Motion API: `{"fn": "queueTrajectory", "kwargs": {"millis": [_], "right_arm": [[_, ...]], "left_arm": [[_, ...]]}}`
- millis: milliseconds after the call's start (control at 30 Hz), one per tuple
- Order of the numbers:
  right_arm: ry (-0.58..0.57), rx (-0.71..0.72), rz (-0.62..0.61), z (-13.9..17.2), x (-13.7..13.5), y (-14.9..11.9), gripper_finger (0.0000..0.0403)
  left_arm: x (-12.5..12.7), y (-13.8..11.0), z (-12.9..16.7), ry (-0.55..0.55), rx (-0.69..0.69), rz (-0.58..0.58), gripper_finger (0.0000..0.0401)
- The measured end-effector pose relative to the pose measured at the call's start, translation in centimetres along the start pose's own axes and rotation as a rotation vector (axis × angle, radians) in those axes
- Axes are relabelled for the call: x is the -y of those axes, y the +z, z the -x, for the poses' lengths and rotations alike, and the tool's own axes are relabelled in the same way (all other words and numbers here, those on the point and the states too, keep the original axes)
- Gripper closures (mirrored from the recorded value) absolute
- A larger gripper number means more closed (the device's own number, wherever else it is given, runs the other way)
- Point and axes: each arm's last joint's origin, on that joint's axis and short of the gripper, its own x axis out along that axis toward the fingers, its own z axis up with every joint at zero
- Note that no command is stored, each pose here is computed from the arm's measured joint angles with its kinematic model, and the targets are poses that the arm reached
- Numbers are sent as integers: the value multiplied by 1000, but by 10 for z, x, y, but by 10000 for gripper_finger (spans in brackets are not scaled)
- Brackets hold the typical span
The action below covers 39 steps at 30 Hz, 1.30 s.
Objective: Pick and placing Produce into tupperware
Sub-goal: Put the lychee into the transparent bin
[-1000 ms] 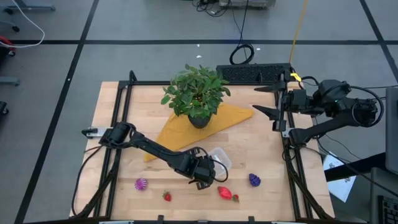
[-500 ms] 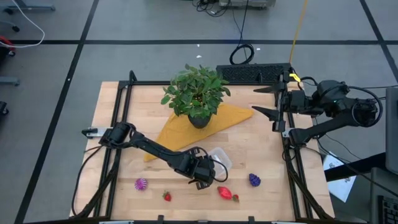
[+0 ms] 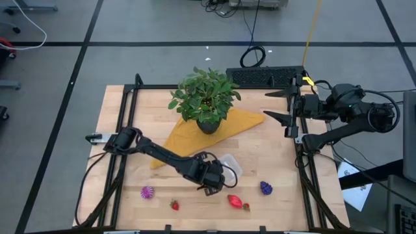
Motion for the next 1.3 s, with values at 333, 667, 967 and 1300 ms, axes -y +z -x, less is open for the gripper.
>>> {"fn": "queueTrajectory", "kwargs": {"millis": [333, 667, 967, 1300], "right_arm": [[0, 0, 0, 0, 0, 0, 174], [0, 0, 0, 0, 0, 0, 174], [0, 0, 0, 0, 0, 0, 174], [0, 0, -11, 0, 0, 0, 174]], "left_arm": [[-1, 0, 0, -2, -6, 2, 276], [-2, 1, -1, -1, -6, 0, 276], [-3, 2, -1, 0, -6, 2, 276], [-3, 2, -1, 0, -7, -13, 276]]}}
